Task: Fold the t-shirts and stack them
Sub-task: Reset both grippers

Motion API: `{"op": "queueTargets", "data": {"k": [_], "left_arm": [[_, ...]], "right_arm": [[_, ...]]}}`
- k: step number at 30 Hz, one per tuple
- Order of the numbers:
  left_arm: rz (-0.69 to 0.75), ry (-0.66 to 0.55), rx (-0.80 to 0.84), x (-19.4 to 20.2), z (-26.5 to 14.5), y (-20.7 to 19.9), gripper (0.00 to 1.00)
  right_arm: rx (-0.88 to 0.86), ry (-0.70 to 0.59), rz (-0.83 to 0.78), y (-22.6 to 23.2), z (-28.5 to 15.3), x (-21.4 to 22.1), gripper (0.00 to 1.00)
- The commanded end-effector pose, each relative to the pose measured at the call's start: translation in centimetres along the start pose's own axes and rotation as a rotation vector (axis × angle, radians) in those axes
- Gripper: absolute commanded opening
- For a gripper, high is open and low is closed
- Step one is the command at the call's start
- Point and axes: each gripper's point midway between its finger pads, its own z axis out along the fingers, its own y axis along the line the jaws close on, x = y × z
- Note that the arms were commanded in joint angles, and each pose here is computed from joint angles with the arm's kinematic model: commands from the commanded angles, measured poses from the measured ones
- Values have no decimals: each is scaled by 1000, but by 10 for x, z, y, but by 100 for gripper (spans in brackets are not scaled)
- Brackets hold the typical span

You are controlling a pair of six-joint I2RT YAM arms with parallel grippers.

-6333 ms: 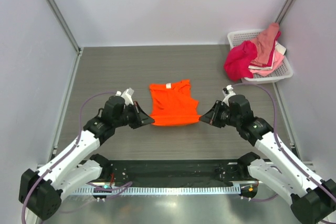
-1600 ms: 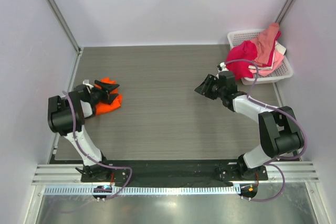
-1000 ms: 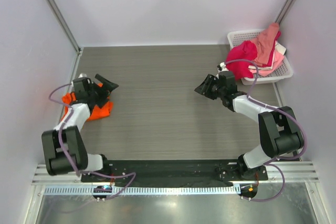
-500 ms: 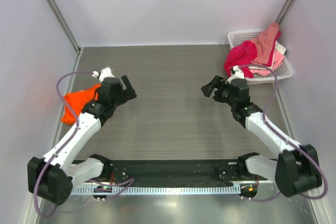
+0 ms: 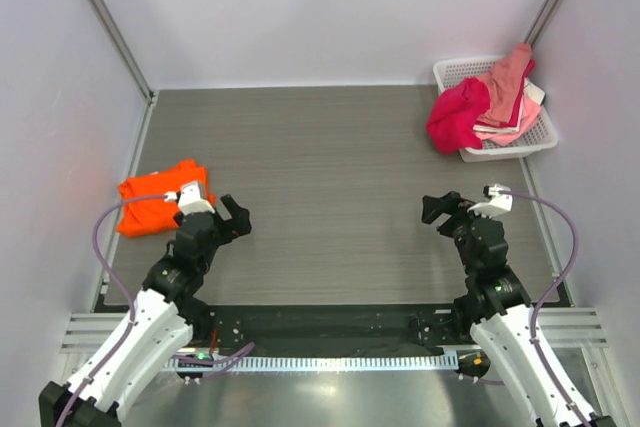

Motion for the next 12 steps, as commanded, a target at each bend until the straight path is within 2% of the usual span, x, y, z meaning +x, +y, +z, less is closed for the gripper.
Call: {"op": "queueTargets", "data": {"k": [1, 9, 12], "left_arm": [[-13, -125, -14, -13, 2, 9, 99], [-17, -171, 18, -19, -7, 8, 100], [-20, -170, 12, -18, -7, 9, 100]], "right_arm": [[-18, -10, 15, -7, 3, 17, 88], [-15, 41, 11, -9, 8, 32, 85], [-22, 37, 11, -8, 9, 33, 87]]}}
